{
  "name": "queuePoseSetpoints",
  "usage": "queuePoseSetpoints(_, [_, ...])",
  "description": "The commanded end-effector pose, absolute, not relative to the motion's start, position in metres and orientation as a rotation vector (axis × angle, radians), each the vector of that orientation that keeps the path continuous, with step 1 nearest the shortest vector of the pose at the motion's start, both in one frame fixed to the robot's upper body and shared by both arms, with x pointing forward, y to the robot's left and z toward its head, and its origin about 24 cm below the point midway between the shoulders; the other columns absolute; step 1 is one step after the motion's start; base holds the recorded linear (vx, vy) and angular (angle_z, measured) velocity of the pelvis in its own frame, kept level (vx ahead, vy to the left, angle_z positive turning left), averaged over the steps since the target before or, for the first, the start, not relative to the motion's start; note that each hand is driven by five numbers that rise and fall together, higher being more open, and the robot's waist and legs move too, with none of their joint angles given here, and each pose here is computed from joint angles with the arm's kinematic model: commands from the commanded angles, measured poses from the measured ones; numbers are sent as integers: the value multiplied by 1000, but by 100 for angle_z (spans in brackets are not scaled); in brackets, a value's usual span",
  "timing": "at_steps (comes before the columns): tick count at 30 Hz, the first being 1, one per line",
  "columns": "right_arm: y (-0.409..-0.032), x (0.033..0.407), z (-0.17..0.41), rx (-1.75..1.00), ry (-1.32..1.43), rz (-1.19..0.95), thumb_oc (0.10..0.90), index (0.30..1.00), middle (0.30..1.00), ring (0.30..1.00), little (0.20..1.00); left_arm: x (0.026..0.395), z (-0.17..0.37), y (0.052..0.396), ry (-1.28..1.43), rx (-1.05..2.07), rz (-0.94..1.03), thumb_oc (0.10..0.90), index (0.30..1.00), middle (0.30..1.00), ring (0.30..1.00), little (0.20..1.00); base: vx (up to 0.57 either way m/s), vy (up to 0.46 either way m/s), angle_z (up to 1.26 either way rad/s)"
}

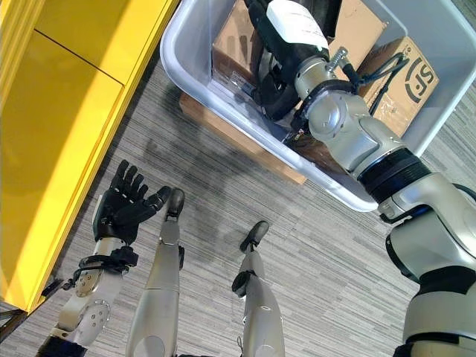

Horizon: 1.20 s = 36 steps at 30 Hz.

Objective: Move parts from the plastic box to the shelf.

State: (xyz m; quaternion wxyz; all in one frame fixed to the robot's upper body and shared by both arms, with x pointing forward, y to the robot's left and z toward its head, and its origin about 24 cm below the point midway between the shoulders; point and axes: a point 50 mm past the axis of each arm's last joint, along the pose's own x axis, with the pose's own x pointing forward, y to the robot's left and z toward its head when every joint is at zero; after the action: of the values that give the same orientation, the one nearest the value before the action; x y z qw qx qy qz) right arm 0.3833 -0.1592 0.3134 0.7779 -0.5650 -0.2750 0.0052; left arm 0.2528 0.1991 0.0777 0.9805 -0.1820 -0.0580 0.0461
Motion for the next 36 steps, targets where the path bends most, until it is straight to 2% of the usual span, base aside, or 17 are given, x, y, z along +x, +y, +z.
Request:
queuePoseSetpoints(1, [-161, 364, 368, -1111, -784, -71, 900, 1000, 1000, 1000, 1000, 239, 107, 204, -287, -327, 52, 900, 1000, 1000, 1000, 1000, 0, 0, 0])
queuePoseSetpoints(9, [-169, 381, 334, -1024, -638, -14, 900, 1000, 1000, 1000, 1000, 237, 101, 203, -259, -330, 46, 900, 1000, 1000, 1000, 1000, 6, -5, 0])
queuePoseSetpoints(15, [-182, 391, 322, -1395, -502, -6, 900, 1000, 1000, 1000, 1000, 234, 99, 204, -251, -309, 27, 900, 1000, 1000, 1000, 1000, 0, 0, 0])
queuePoseSetpoints(18, [-186, 392, 320, -1742, -453, 5, 900, 1000, 1000, 1000, 1000, 233, 100, 204, -253, -292, 12, 900, 1000, 1000, 1000, 1000, 0, 0, 0])
queuePoseSetpoints(19, [-186, 392, 321, -1746, -454, 6, 900, 1000, 1000, 1000, 1000, 233, 100, 203, -254, -294, 12, 900, 1000, 1000, 1000, 1000, 0, 0, 0])
queuePoseSetpoints(21, [-182, 393, 308, -2112, -406, 89, 900, 1000, 1000, 1000, 1000, 233, 102, 203, -261, -260, -8, 900, 1000, 1000, 1000, 1000, 0, 0, 0])
queuePoseSetpoints(23, [-182, 393, 304, -2203, -389, 120, 900, 1000, 1000, 1000, 1000, 233, 103, 204, -268, -254, -10, 900, 1000, 1000, 1000, 1000, 5, -10, 2])
queuePoseSetpoints(24, [-192, 393, 298, -2353, -315, 128, 900, 1000, 1000, 1000, 1000, 234, 105, 207, -269, -222, -14, 900, 1000, 1000, 1000, 1000, 8, -14, 5])
queuePoseSetpoints(29, [-214, 394, 278, -2525, -157, 159, 900, 1000, 1000, 1000, 1000, 238, 108, 213, -275, -150, -4, 900, 1000, 1000, 1000, 1000, 5, -3, 6])
queuePoseSetpoints(36, [-232, 390, 278, -2618, -70, 140, 900, 1000, 1000, 1000, 1000, 240, 112, 218, -288, -101, 15, 900, 1000, 1000, 1000, 1000, 3, 3, 2])
